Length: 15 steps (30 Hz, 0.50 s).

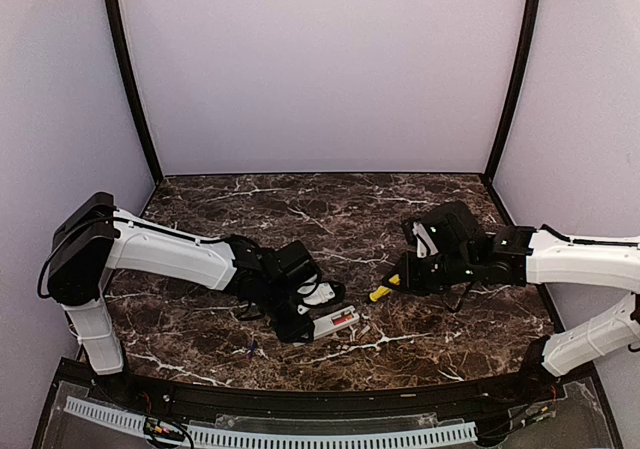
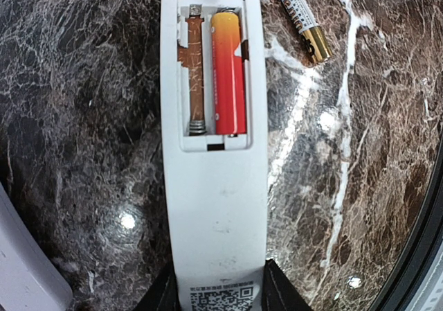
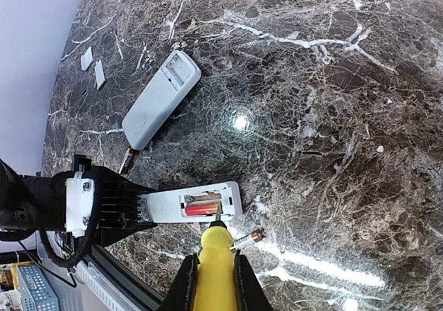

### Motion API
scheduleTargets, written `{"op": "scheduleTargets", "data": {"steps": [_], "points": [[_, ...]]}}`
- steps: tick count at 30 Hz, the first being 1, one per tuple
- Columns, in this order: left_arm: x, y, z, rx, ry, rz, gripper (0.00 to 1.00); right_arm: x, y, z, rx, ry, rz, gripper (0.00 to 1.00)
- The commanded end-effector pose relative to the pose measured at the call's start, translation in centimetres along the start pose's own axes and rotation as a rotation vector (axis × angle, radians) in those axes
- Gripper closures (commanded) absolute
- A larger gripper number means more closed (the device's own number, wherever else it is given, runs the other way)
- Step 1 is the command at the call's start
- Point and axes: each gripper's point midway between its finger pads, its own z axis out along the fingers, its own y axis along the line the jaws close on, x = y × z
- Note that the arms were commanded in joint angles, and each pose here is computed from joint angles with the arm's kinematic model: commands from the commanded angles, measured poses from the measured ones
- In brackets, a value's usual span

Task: Unload the batteries from the remote control
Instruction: Remove the battery from the remote control without the battery cover.

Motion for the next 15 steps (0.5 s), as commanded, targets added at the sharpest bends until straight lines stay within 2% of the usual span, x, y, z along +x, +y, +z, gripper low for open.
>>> {"op": "scheduleTargets", "data": {"steps": [1, 15], "points": [[0.96, -0.36, 0.29, -0.001, 0.04, 0.028, 0.64, -0.85, 0.65, -0.15, -0.019, -0.024, -0.005, 1.0], [0.96, -0.36, 0.3, -0.004, 0.041, 0.029, 0.64, -0.54, 0.4, 0.48, -0.012, -0.009, -0.002, 1.0]]}}
